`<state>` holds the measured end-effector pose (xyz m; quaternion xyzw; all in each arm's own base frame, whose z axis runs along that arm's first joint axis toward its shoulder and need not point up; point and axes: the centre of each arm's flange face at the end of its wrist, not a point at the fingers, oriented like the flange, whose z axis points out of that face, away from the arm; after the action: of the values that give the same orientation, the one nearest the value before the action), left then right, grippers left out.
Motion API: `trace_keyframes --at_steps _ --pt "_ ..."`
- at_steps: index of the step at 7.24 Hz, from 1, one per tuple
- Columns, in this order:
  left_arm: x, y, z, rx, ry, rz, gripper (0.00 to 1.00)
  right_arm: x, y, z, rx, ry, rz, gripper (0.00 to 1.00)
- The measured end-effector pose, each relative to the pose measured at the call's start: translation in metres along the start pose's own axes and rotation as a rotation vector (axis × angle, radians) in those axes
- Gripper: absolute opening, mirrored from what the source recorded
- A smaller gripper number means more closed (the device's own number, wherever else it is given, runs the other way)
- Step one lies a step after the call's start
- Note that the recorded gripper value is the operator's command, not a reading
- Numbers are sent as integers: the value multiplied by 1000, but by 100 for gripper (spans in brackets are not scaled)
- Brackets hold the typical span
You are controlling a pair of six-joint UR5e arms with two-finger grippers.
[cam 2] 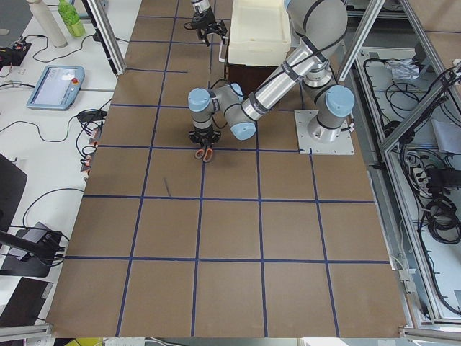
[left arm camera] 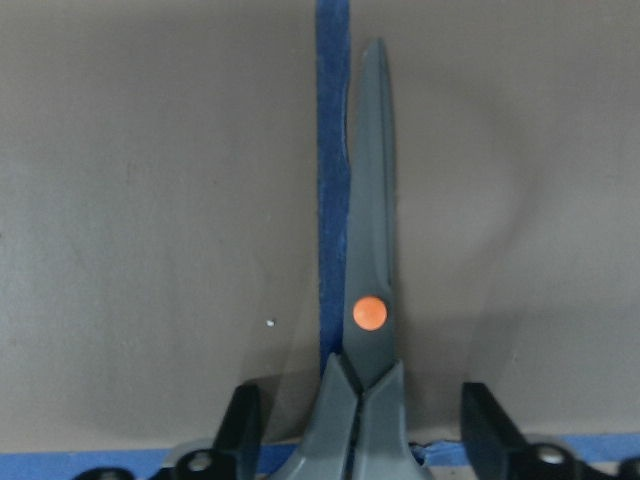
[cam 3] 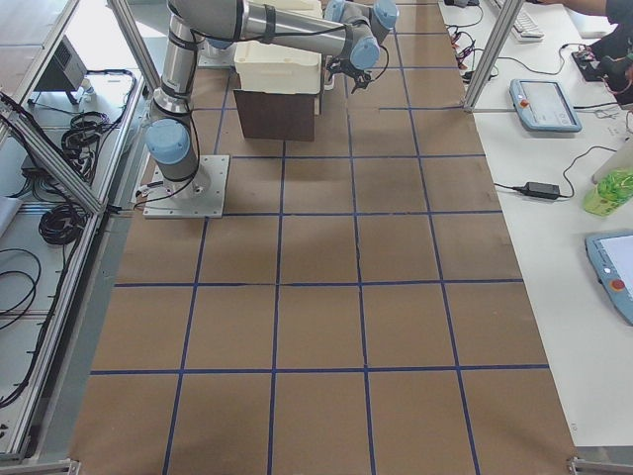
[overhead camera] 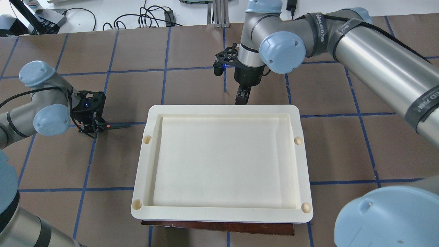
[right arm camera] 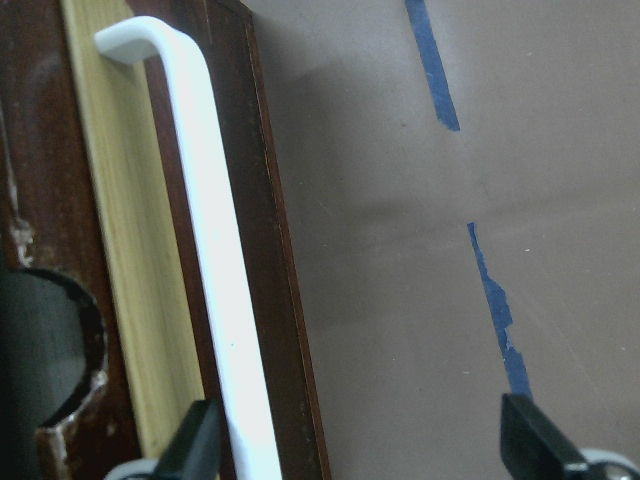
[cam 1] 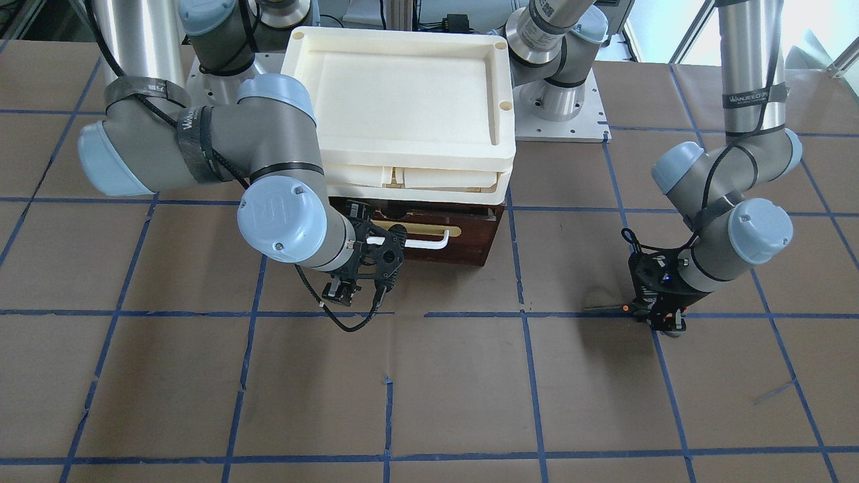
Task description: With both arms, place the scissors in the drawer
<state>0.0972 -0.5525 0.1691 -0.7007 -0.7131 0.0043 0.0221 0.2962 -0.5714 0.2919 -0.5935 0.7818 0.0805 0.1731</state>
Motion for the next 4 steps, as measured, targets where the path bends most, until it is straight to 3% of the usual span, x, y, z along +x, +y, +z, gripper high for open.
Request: trace_keyframes --at_steps 4 --pt "-5 2 -17 -14 -32 -4 15 1 0 4 0 1 -1 100"
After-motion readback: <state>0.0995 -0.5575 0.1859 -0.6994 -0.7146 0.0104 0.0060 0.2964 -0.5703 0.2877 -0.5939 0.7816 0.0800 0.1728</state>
